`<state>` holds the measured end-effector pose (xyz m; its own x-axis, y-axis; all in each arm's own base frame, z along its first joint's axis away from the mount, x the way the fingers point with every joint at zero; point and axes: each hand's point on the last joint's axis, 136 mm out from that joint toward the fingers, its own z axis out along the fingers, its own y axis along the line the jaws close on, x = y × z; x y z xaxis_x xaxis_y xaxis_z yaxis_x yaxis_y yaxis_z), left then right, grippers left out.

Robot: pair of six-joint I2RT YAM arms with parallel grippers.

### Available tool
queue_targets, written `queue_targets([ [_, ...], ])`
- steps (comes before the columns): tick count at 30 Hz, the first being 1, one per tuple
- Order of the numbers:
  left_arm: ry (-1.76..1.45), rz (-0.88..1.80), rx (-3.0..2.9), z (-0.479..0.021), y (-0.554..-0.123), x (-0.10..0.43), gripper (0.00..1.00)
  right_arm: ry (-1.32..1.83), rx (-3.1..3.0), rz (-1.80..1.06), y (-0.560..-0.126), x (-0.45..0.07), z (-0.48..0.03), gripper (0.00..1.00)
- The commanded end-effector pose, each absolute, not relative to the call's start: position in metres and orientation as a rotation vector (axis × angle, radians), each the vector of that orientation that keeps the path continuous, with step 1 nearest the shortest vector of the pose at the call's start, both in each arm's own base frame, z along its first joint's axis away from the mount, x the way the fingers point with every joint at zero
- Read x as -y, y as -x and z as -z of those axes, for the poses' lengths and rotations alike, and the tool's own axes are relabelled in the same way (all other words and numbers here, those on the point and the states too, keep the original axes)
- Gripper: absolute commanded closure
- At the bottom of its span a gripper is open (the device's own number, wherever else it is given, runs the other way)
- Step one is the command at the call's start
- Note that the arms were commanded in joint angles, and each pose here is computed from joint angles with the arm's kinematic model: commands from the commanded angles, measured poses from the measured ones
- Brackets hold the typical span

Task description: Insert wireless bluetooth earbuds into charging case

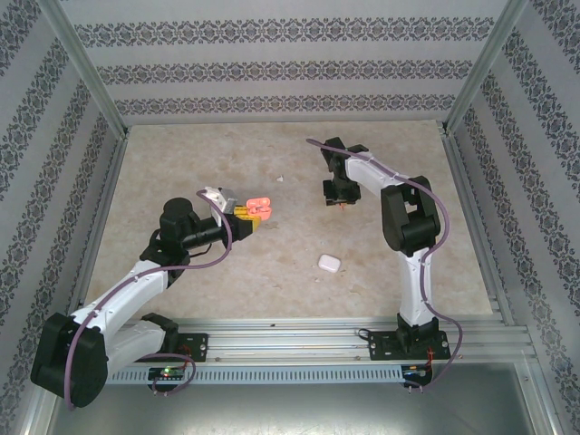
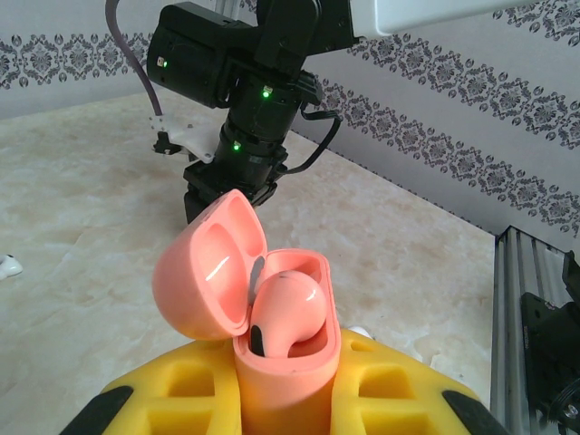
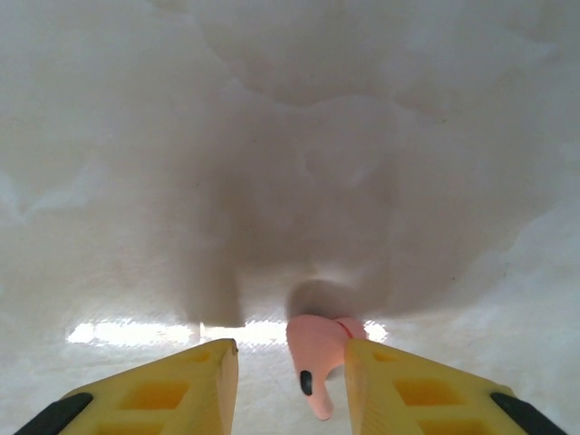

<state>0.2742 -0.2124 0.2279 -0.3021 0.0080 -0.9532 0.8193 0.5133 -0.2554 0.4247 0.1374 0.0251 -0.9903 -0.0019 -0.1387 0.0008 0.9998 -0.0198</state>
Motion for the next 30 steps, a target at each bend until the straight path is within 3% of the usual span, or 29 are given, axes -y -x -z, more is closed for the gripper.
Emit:
queue_targets([
  [1,-0.74,0.947,-1.642,-0.237,-0.269,0.214,1.0,0.025,-3.033,0.119,-0.42,-0.128,-0.018,0.65],
  [17,-0.739,0.951,-1.634,-0.239,-0.269,0.215,1.0,-0.03,-2.967,0.043,-0.421,-0.126,-0.043,0.84],
  [30,-0.743,0.955,-1.607,-0.248,-0.268,0.215,1.0,-0.139,-2.797,-0.615,-0.411,-0.181,-0.095,0.9],
])
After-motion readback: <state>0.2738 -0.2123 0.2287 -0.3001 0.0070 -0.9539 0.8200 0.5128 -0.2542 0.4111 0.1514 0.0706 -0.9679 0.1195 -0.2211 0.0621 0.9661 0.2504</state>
